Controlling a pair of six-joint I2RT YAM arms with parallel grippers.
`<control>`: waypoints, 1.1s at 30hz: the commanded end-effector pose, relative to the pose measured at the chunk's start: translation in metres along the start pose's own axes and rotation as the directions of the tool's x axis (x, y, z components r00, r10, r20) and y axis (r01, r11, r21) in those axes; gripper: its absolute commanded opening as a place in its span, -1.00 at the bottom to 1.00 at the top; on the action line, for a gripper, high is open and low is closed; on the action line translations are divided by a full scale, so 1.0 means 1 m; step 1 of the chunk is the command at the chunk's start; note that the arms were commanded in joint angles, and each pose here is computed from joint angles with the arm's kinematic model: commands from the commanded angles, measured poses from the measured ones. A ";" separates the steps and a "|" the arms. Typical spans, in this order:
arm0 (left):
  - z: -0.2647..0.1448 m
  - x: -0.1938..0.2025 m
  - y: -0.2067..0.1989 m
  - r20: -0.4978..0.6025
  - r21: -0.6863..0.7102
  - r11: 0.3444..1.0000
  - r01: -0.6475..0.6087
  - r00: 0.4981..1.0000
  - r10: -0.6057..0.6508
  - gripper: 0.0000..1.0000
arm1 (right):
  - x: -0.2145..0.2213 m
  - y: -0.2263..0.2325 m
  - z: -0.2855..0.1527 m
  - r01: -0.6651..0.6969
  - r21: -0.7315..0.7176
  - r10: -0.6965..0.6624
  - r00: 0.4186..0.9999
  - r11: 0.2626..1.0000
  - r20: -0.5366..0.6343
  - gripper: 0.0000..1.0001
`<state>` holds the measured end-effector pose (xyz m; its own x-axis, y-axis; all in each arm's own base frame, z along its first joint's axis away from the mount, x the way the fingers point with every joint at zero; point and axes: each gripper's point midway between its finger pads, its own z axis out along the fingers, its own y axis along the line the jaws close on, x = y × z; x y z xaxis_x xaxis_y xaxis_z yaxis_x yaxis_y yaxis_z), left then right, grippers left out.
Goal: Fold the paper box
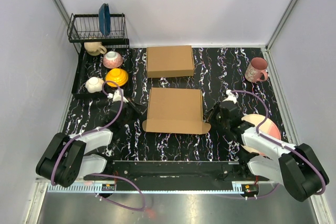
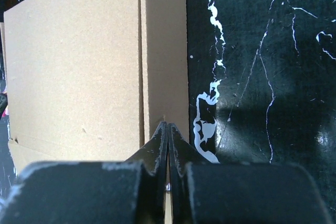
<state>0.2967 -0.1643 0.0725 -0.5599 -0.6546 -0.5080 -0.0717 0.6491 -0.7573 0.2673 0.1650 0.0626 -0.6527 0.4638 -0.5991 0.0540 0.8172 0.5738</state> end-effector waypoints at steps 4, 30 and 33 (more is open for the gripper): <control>-0.003 -0.001 -0.004 0.013 0.023 1.000 0.003 1.000 -0.004 -1.00 | -0.002 0.005 -0.004 -0.017 -0.038 0.018 1.000 0.999 0.015 -0.95; -0.012 0.032 -0.019 -0.089 0.135 0.991 0.018 0.996 -0.006 -1.00 | 0.000 0.019 -0.012 -0.032 -0.112 0.032 0.999 0.993 -0.007 -0.95; -0.015 0.032 -0.026 -0.092 0.163 0.987 0.015 0.996 0.000 -1.00 | -0.001 0.022 -0.015 -0.034 -0.120 0.033 0.999 0.992 -0.005 -0.95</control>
<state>0.2742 -0.1751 0.0551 -0.6086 -0.6332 -0.4782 -0.0604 0.6378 -0.7678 0.2560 0.1626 0.0602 -0.6587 0.4774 -0.5816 0.0559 0.8018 0.5950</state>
